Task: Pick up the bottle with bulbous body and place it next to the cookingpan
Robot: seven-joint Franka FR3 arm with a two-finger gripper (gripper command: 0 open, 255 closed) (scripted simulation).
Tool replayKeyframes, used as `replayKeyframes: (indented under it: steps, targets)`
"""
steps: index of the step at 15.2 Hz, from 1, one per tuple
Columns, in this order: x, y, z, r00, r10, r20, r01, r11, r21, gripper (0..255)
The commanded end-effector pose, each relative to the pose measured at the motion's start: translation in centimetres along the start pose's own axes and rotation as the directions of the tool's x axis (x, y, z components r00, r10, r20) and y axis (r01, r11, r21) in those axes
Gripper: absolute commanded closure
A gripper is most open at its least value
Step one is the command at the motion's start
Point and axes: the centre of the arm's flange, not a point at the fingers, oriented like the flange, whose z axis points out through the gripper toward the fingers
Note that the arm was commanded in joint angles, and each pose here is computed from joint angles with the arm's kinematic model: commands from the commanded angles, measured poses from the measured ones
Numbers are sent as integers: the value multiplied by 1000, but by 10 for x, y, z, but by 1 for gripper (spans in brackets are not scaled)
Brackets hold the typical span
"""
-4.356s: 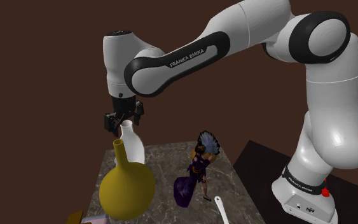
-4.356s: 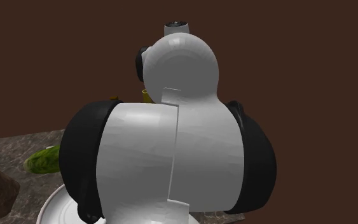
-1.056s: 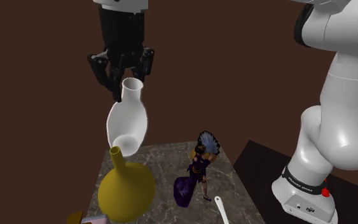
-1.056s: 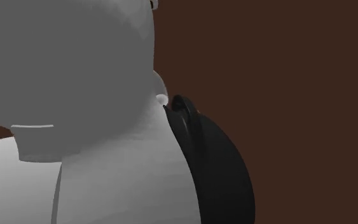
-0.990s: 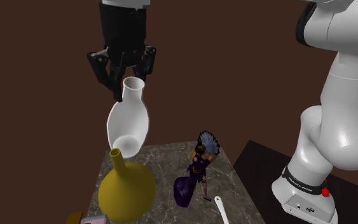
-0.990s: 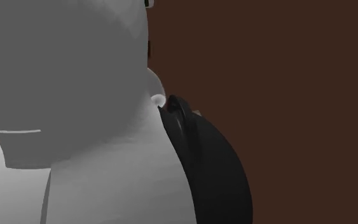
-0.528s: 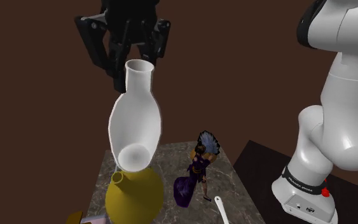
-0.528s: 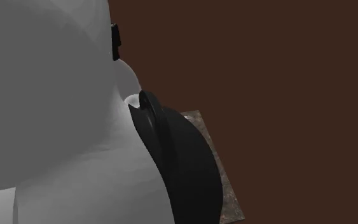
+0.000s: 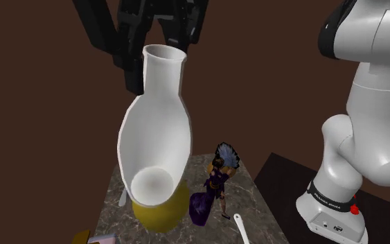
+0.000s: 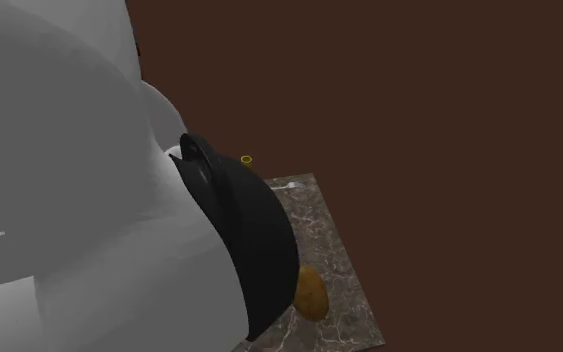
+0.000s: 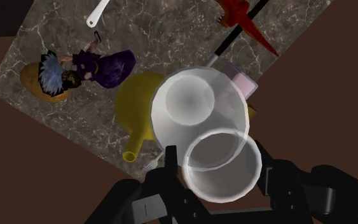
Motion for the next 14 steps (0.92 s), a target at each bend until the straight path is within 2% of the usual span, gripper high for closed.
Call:
replayKeyframes:
  steps: [1, 14]
  targets:
    - [-3, -1, 8, 1000, 1, 0, -1, 1000, 0, 255]
    - [-11, 0, 76, 1000, 1, 0, -1, 1000, 0, 255]
